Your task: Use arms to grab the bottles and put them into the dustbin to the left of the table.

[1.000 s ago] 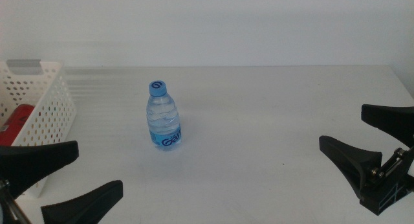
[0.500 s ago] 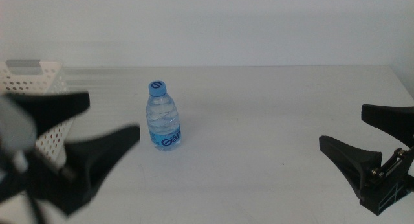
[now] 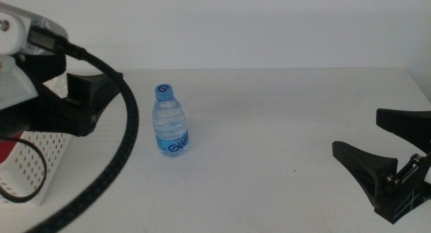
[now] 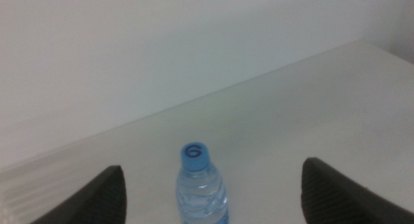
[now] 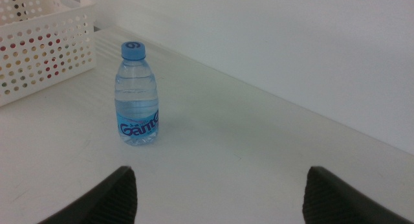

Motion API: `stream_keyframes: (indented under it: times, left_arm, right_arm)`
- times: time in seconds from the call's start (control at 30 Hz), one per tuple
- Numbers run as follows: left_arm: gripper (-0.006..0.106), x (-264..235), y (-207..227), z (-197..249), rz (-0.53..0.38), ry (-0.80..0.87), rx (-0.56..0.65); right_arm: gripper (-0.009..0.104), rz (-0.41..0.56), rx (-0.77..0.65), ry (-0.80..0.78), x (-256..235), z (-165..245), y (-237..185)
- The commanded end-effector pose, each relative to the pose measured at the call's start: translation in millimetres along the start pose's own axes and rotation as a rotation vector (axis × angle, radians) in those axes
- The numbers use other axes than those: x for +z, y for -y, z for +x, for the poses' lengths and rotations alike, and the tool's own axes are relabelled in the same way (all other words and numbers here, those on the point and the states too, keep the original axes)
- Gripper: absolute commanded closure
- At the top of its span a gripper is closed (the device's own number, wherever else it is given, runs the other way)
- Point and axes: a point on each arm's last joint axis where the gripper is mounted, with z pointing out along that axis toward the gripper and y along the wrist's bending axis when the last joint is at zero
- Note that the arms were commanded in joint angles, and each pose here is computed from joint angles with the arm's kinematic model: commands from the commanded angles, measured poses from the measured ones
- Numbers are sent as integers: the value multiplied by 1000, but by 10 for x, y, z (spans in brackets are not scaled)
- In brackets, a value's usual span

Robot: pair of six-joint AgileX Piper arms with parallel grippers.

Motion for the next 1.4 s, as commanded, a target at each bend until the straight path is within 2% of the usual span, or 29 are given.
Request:
stream_keyframes:
  times: [0.0, 0.2, 1.03, 1.37]
  left_arm:
    - [15, -44, -29, -163, -16, 101, -1]
    - [15, 23, -21, 12, -17, 92, 33]
    - [15, 94, 35, 1173, -17, 277, -52]
    - [15, 340, 67, 1389, 10, 217, -47]
  right_arm:
    - [28, 6, -18, 106, -30, -157, 12]
    - [28, 6, -18, 106, -30, -157, 12]
    - [28, 6, -18, 105, -30, -156, 12]
    - [28, 6, -18, 105, -30, -156, 12]
